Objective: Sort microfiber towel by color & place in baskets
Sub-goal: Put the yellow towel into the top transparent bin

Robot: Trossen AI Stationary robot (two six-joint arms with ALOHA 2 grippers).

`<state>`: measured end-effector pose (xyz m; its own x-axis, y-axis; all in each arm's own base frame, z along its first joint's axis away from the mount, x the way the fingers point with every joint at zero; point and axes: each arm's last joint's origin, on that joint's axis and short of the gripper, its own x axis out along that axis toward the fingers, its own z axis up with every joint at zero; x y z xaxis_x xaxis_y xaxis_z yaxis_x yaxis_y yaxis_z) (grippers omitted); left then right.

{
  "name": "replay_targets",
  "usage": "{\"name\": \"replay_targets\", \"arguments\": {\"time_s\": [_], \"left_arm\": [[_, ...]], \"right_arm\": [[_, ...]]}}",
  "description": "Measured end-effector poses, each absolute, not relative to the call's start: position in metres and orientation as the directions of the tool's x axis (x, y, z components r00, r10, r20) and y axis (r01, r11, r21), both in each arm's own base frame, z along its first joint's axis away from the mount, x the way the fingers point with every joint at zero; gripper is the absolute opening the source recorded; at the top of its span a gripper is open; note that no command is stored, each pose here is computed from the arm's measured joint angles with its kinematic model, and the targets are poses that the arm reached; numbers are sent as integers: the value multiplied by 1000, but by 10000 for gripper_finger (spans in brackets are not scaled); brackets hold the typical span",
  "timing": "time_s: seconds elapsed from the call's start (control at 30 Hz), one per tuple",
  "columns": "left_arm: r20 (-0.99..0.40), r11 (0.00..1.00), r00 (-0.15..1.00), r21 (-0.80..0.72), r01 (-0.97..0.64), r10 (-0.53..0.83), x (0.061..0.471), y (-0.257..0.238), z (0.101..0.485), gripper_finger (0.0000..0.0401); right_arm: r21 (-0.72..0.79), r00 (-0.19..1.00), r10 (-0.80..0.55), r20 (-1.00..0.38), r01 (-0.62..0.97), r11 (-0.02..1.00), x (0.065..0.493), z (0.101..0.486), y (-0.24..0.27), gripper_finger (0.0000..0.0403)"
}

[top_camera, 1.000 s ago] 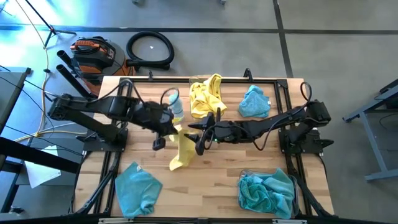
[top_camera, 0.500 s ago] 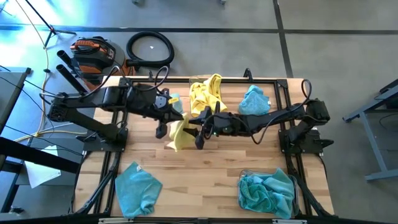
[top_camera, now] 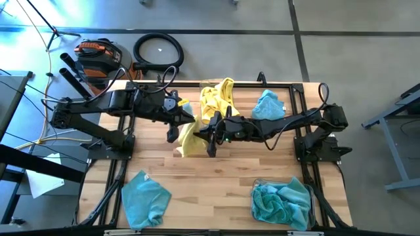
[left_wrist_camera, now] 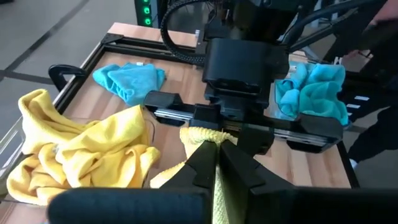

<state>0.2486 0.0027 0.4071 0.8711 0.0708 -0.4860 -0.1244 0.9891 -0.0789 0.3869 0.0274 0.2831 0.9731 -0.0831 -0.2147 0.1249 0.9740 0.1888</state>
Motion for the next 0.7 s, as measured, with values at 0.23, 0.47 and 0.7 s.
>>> {"name": "replay_targets", "arguments": {"time_s": [0.23,0.47,0.7], "left_arm": [[-516,989,854,-74,-129,73,243,3,406,64],[-565,991,822,-49,-125,76,224,3,407,121],[-563,988,826,-103,-110,33,180,-5,412,126]], "right_arm": [[153,968,-104,-226,140,978,386,291,27,6],[92,920,-224,-322,266,960,377,327,19,3],[-41,795,-497,-348,517,855,347,390,6,2]]}}
